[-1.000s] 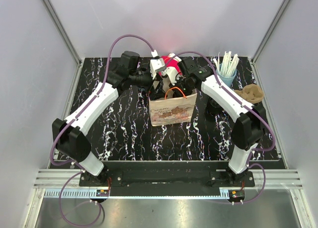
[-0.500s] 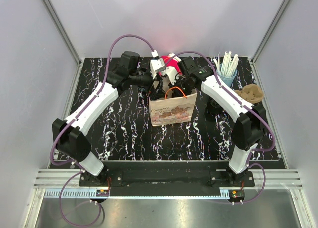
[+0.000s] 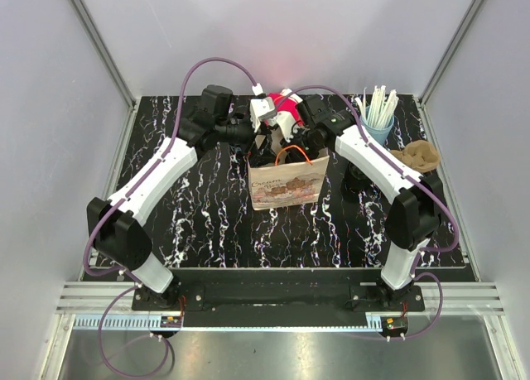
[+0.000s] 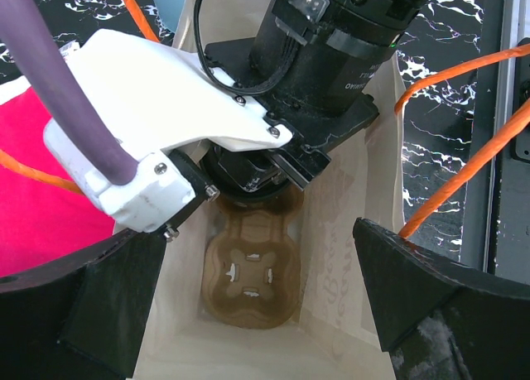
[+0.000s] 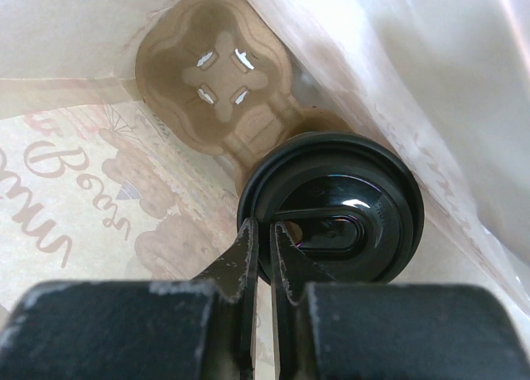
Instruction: Pack the takeout coffee
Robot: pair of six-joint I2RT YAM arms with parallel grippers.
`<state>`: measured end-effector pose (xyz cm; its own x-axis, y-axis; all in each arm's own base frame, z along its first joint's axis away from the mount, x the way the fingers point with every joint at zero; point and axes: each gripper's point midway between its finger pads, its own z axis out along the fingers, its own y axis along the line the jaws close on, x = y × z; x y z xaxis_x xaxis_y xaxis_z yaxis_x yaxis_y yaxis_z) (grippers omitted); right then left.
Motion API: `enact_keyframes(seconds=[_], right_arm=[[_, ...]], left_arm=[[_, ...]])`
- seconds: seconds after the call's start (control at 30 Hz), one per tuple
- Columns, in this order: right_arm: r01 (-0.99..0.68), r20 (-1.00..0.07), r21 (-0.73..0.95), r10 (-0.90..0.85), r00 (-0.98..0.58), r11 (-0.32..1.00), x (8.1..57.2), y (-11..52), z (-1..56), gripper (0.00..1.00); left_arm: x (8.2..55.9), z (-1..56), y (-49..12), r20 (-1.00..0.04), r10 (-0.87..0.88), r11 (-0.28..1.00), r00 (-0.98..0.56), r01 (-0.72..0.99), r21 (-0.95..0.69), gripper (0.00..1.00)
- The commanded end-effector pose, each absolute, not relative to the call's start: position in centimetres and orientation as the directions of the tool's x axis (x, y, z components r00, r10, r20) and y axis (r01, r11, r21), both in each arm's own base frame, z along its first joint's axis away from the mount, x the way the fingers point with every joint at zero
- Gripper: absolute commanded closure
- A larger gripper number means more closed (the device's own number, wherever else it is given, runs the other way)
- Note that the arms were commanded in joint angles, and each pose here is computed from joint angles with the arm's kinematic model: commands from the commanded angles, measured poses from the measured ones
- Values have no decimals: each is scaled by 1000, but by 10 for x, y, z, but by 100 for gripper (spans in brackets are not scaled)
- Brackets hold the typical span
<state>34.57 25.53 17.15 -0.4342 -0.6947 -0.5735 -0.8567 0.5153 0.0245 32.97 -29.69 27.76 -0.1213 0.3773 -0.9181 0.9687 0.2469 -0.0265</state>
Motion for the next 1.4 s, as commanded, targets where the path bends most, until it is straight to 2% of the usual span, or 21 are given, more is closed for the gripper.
enact_keyframes(seconds=[0.0,1.37], right_arm=[[-870,-630,13,-672,-389,492,344,266,190,100],[-870,-576,35,-701,-420,492,341,262,155,100]], left_arm=[[326,298,-297,-938,340,219,-68,976,9,1],[326,300,-297,-939,339,219,-61,976,16,1]])
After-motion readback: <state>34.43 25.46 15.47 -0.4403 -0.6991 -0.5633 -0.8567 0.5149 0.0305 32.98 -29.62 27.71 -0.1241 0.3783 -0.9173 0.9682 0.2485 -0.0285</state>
